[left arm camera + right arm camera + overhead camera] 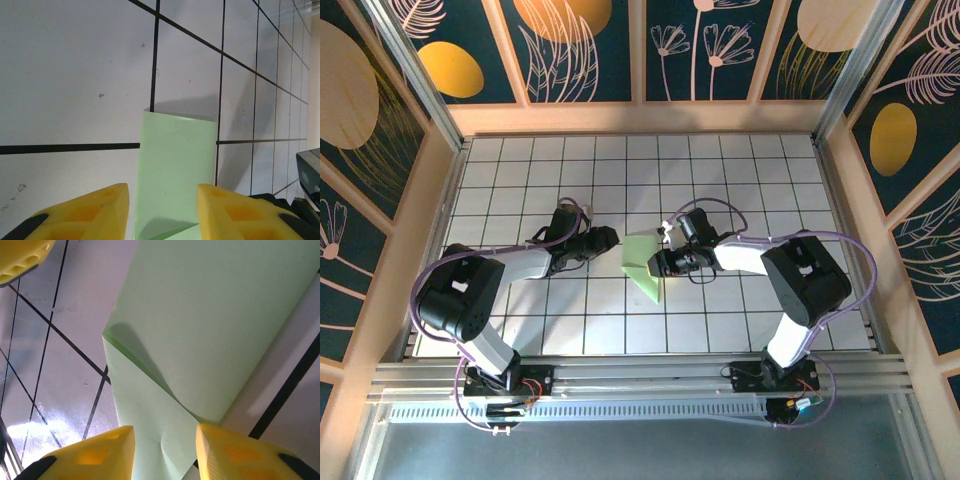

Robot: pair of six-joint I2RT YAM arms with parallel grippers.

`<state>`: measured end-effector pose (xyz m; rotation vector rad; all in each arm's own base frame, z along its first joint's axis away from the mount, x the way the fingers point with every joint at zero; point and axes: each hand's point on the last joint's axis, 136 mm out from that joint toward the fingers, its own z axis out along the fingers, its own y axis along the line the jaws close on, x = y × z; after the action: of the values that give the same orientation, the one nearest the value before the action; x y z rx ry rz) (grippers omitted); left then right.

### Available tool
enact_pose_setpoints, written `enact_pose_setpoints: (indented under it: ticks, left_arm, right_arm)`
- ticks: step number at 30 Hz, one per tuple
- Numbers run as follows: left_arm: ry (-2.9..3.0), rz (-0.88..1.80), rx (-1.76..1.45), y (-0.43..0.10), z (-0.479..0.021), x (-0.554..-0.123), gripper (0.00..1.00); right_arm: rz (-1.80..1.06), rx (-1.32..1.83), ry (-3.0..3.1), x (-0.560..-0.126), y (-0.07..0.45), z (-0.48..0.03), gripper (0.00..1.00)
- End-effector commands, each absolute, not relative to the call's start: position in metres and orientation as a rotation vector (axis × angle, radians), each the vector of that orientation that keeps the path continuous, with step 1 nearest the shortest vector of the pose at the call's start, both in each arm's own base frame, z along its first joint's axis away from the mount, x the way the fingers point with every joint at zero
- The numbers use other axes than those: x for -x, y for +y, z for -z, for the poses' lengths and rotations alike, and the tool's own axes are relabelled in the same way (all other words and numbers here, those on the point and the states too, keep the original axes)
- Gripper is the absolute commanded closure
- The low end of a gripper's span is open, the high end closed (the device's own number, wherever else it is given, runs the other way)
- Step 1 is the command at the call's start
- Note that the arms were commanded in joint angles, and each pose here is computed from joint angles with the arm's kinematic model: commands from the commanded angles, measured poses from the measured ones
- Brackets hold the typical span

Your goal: Fold a paper plane with a square sheet of paper (fold left side to right side)

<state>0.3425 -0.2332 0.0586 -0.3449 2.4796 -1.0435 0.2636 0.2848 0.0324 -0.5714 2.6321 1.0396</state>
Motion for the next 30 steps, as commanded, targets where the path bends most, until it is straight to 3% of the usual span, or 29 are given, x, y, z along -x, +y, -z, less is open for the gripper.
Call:
enact_pose_setpoints:
  ticks: [1,5,12,17,30]
  left_arm:
    - [2.486,1.026,0.357,-0.230,-0.055,-0.343,0.60]
    - [2.489,1.018,0.358,-0.229,-0.055,-0.342,0.60]
    - [2.494,1.012,0.356,-0.229,-0.053,-0.342,0.60]
    - [2.501,1.009,0.357,-0.229,-0.050,-0.342,0.59]
    - [2.509,1.012,0.358,-0.230,-0.047,-0.342,0.59]
  right_arm:
    - [-1.061,0.611,2.631,-0.260,0.291,-0.032,0.65]
    - [-1.022,0.601,2.633,-0.262,0.288,-0.033,0.65]
    - [-0.951,0.571,2.613,-0.269,0.281,-0.038,0.53]
    - [-0.955,0.573,2.640,-0.267,0.282,-0.030,0.53]
    - [-1.004,0.616,2.622,-0.260,0.291,-0.037,0.71]
